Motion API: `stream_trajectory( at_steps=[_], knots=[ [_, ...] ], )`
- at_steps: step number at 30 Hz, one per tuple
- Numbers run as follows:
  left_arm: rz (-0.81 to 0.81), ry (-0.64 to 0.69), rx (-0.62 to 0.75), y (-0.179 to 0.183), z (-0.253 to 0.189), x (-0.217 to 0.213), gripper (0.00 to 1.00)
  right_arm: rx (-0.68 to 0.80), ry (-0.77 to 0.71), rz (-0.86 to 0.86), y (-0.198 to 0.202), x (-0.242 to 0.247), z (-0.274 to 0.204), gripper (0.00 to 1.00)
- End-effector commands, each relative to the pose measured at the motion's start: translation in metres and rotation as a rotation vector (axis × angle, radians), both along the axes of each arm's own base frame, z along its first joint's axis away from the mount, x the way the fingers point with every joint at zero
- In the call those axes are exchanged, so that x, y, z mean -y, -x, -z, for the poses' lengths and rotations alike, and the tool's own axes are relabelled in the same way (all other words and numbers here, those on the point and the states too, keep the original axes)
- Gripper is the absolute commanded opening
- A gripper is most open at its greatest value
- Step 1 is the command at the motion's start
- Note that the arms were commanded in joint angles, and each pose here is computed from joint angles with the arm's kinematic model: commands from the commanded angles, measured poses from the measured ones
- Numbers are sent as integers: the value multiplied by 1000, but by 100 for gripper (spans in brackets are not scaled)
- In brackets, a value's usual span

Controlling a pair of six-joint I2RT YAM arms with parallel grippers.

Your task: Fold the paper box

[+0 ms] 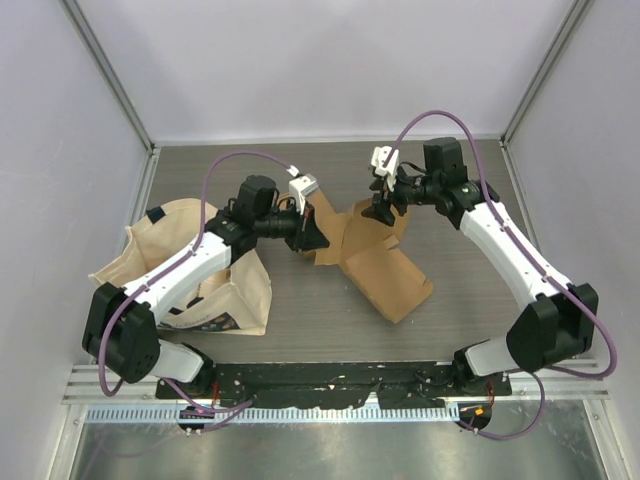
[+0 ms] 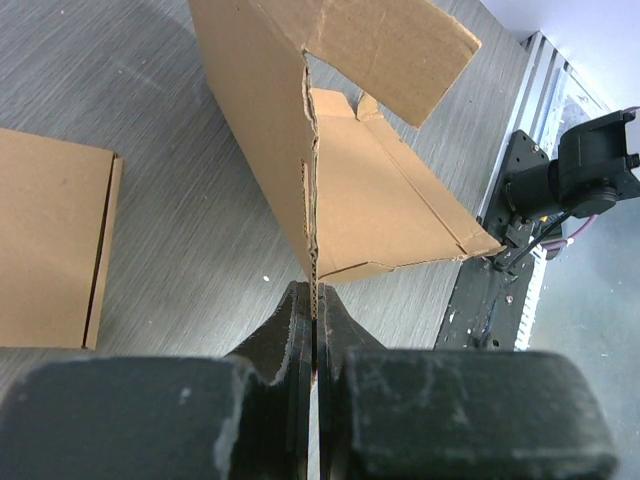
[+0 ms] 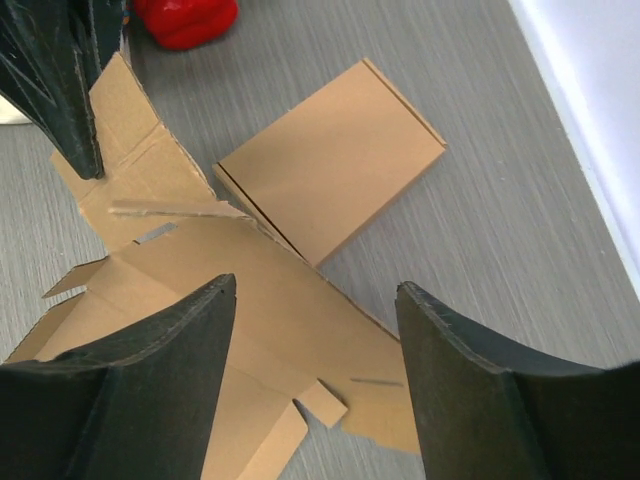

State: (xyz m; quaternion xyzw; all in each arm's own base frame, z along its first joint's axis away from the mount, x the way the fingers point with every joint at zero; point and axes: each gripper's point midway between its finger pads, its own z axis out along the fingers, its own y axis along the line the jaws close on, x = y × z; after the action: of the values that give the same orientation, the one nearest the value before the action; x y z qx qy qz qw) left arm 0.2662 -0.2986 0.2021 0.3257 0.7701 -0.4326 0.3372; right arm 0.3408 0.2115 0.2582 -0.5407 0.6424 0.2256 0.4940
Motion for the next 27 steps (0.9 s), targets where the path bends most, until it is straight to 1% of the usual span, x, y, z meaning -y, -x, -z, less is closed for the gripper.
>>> stream_trajectory(
  at_steps=[1,4,6,7,8,9,11,13,14,15,16,17,19,20,21,22,23,24,25,26,27],
  knots=[
    [43,45,88,4,-30,2,0,24,-41,-116,-2,-16,-13,67],
    [41,44,93,4,-30,2,0,3,-50,-130,-2,-19,-2,65],
    [45,53,99,3,-32,4,0,2,-64,-137,0,-21,-2,59],
    [49,55,98,4,-32,4,0,1,-65,-138,-1,-21,2,51],
    [47,56,97,3,-32,4,0,3,-64,-135,-2,-21,2,45],
    [47,53,97,3,-31,3,0,8,-62,-132,-2,-21,2,35],
    [38,45,102,3,-30,2,0,7,-61,-114,-3,-19,4,29],
    [30,45,116,3,-31,0,0,15,-60,-100,0,-16,1,20],
    [17,38,116,2,-29,-2,0,21,-53,-74,-1,-14,1,15],
    [6,35,123,2,-30,-3,0,48,-51,-46,0,-10,-7,6],
    [-15,28,128,-1,-31,-5,1,44,-30,0,-2,-4,-6,2],
    [-44,14,119,-3,-30,-8,12,37,-36,27,0,-1,-10,1],
    [-114,-1,143,-10,-34,-16,33,47,-57,75,8,5,-25,1],
    [-143,6,143,-12,-37,-18,51,40,-60,95,12,7,-28,1],
    [-200,7,157,-18,-42,-23,58,40,-63,111,15,10,-31,1],
    [-229,39,187,-17,-58,-27,59,60,-72,119,23,13,-38,1],
    [-270,84,186,-19,-71,-28,59,66,-71,121,27,15,-39,1],
    [-333,103,198,-24,-82,-33,58,75,-74,125,30,17,-41,1],
    [-369,146,209,-26,-98,-36,54,89,-79,128,33,19,-42,1],
    [-398,201,226,-26,-119,-38,47,97,-83,125,35,19,-44,1],
    [-423,257,189,-27,-132,-36,43,101,-86,125,36,19,-45,1]
  ],
)
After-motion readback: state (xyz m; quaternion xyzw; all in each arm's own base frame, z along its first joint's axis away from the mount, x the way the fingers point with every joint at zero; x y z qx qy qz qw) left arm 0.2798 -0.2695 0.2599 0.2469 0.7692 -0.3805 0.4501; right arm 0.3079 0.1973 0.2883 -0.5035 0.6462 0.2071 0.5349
